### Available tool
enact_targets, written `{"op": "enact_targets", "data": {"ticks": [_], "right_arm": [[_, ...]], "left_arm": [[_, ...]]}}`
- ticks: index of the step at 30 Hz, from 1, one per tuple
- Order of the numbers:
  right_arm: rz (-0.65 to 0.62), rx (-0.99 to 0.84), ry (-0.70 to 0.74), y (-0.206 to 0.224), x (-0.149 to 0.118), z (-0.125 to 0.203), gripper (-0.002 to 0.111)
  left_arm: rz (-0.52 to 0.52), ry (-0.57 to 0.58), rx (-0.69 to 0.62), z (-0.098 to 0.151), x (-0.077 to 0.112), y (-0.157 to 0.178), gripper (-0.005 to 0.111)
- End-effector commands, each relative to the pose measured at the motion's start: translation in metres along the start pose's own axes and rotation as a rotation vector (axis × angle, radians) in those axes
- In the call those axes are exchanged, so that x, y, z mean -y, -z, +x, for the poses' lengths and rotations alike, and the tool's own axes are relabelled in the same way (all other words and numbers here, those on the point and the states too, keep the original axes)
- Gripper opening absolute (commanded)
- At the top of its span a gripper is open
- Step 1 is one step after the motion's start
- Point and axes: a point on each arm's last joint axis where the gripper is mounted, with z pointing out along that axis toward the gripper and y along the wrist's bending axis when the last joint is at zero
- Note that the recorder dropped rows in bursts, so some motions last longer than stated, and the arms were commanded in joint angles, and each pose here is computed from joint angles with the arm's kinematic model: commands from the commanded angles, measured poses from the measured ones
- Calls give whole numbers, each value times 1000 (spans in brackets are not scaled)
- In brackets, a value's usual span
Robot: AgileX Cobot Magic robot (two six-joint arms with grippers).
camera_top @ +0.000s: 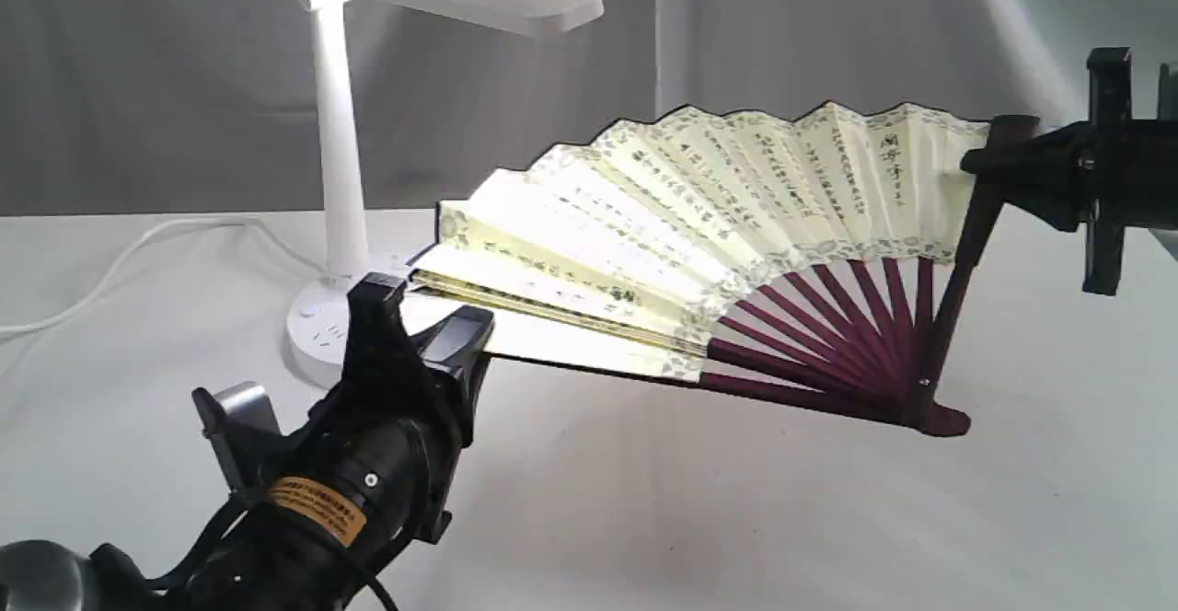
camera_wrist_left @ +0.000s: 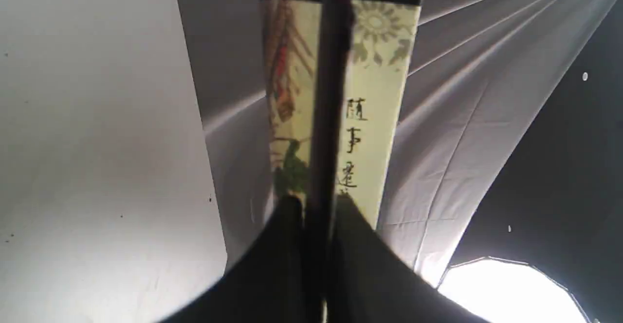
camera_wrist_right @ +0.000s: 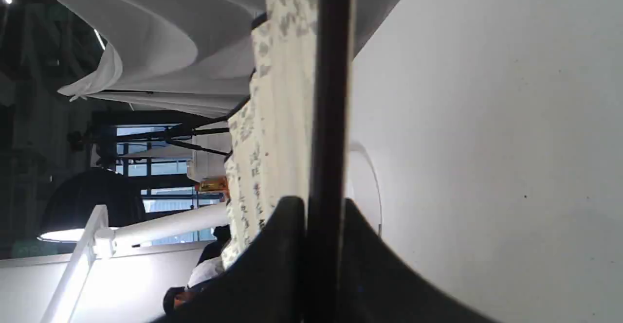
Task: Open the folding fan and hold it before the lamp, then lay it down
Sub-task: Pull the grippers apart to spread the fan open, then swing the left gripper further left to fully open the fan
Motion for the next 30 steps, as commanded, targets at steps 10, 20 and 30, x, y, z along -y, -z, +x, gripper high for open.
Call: {"op": "enact_targets", "data": {"ticks": [10, 20, 30], "right_arm": [[30, 44, -4, 27, 5, -9, 0], [38, 99, -20, 50, 12, -17, 0], [43, 139, -48, 68, 18, -22, 0]], "left_arm": [[26, 87, 82, -8, 5, 1, 0], [26, 93, 86, -8, 5, 1, 0], [25, 104, 103, -10, 4, 1, 0]]}}
